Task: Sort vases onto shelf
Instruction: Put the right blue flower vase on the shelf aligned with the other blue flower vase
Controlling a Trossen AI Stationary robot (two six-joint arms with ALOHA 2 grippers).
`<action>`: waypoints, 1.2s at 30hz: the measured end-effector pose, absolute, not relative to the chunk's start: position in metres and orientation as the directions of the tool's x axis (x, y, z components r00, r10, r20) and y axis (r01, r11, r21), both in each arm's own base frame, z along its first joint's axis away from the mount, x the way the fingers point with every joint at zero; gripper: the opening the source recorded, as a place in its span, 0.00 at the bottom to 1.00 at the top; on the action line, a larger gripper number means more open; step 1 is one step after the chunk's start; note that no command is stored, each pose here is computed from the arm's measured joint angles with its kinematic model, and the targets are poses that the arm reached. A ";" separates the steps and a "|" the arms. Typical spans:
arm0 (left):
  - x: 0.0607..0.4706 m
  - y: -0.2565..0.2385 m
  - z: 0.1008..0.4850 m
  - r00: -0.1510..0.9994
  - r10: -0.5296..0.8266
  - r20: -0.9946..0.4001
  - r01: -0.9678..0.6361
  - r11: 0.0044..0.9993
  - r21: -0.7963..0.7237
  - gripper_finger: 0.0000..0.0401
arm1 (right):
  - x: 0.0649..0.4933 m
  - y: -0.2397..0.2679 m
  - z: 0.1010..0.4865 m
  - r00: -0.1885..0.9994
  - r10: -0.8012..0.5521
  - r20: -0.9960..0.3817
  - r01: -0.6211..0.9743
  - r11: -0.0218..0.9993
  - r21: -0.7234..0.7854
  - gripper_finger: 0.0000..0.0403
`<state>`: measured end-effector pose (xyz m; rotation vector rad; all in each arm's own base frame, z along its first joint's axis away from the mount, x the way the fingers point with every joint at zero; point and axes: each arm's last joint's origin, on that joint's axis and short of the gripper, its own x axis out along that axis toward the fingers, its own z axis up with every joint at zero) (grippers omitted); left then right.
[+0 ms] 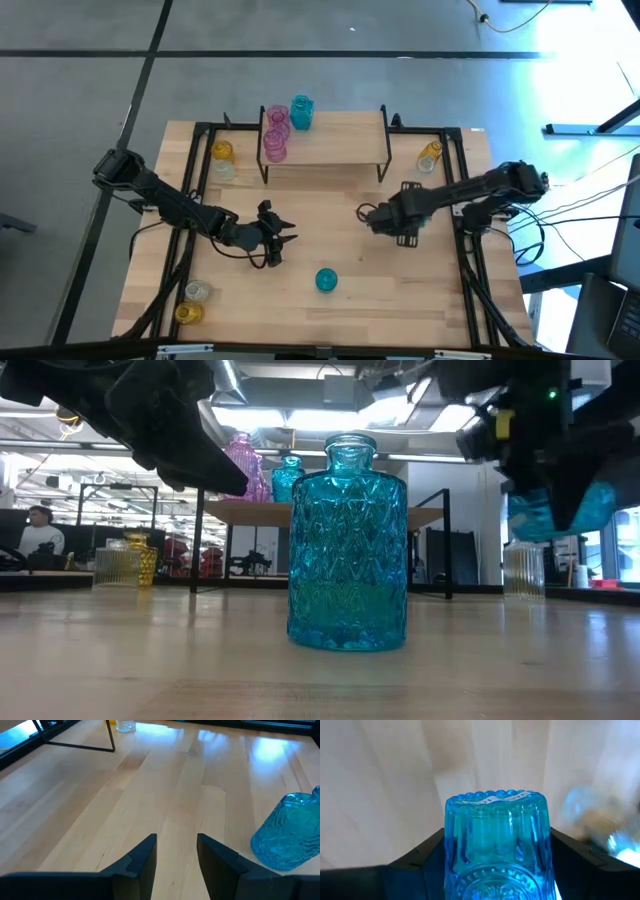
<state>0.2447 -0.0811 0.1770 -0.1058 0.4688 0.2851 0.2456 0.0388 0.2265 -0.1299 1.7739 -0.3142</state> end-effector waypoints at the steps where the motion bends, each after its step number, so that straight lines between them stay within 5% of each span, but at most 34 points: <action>1: 0.245 -0.081 0.177 0.853 0.247 -0.460 -0.295 0.955 -0.034 0.33 | 0.245 0.037 0.223 -0.279 -0.253 -0.926 0.068 0.957 -0.282 0.65; 13: 0.245 -0.082 0.177 0.855 0.234 -0.464 -0.285 0.958 -0.042 0.33 | 0.257 0.042 0.159 -0.669 -0.071 -0.740 0.052 0.988 -0.142 0.64; 36: 0.245 -0.082 0.177 0.855 0.232 -0.464 -0.283 0.958 -0.042 0.33 | 0.270 0.046 0.119 -0.693 0.013 -0.720 0.037 0.999 -0.017 0.65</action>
